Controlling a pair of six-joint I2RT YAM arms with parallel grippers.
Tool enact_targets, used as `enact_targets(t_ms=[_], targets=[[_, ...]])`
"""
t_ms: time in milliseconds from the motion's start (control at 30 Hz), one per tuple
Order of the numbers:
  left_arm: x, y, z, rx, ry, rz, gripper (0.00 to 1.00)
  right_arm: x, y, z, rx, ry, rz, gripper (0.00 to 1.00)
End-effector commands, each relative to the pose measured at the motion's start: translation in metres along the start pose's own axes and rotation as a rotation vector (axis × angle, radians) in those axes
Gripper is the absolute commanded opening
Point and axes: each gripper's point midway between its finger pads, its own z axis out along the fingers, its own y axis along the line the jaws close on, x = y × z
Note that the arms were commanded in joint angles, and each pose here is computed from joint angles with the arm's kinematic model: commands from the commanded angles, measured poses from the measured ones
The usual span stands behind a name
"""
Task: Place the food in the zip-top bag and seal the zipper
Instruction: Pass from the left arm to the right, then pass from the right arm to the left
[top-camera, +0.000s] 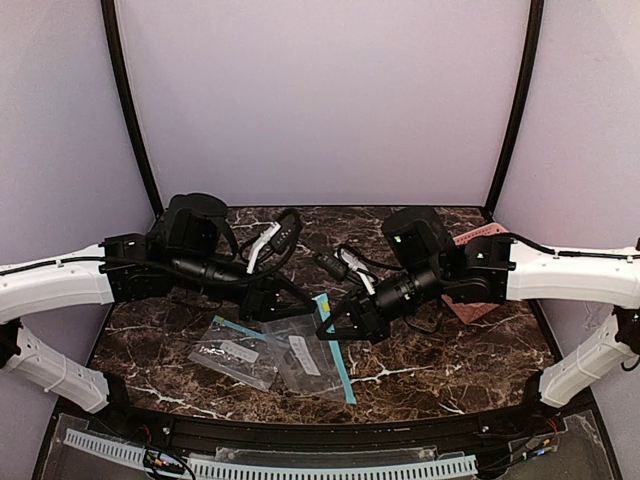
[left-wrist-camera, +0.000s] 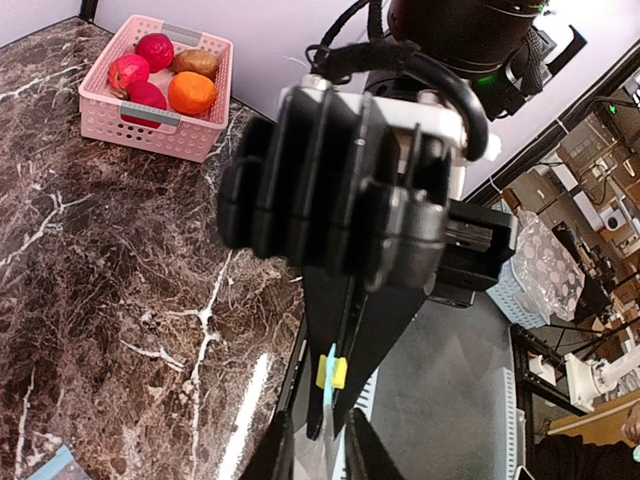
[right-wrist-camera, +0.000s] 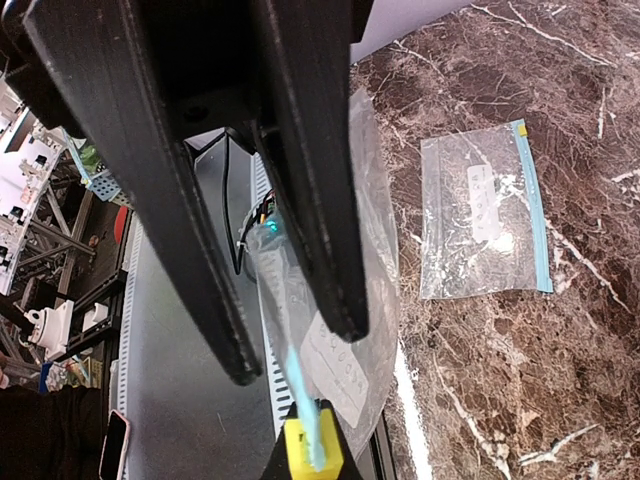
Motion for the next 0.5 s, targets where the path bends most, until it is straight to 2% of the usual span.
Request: enact_targets(t_ms=[0,100,167,300,367,467], targets=[[0.000,-0.008,0.001,0.034,0.005,0.011,0.11,-0.010,0.009,-0.001,-0.016,-0.022,-0.036,0.00],[0.000,-0.009,-0.001,0.037,0.004,0.014,0.01,-0.011,0.010,-0.001,-0.018,-0.030,-0.039,0.00],[0.001,-0.008,-0.004,0.022,0.004,0.017,0.01,-0.012,0.011,-0.003,-0.023,-0.045,-0.047,0.00],[-0.003,-0.004,-0.013,-0.026,-0.036,0.028,0.01,-0.017,0.016,-0.013,-0.019,-0.111,-0.072,0.21],[-0.005,-0.004,-0.018,-0.035,-0.061,0.025,0.01,-0.022,0.018,-0.020,-0.012,-0.161,-0.085,0.36],[-0.005,-0.008,-0.021,-0.019,-0.078,0.011,0.01,-0.030,0.021,-0.034,-0.001,-0.252,-0.100,0.50]])
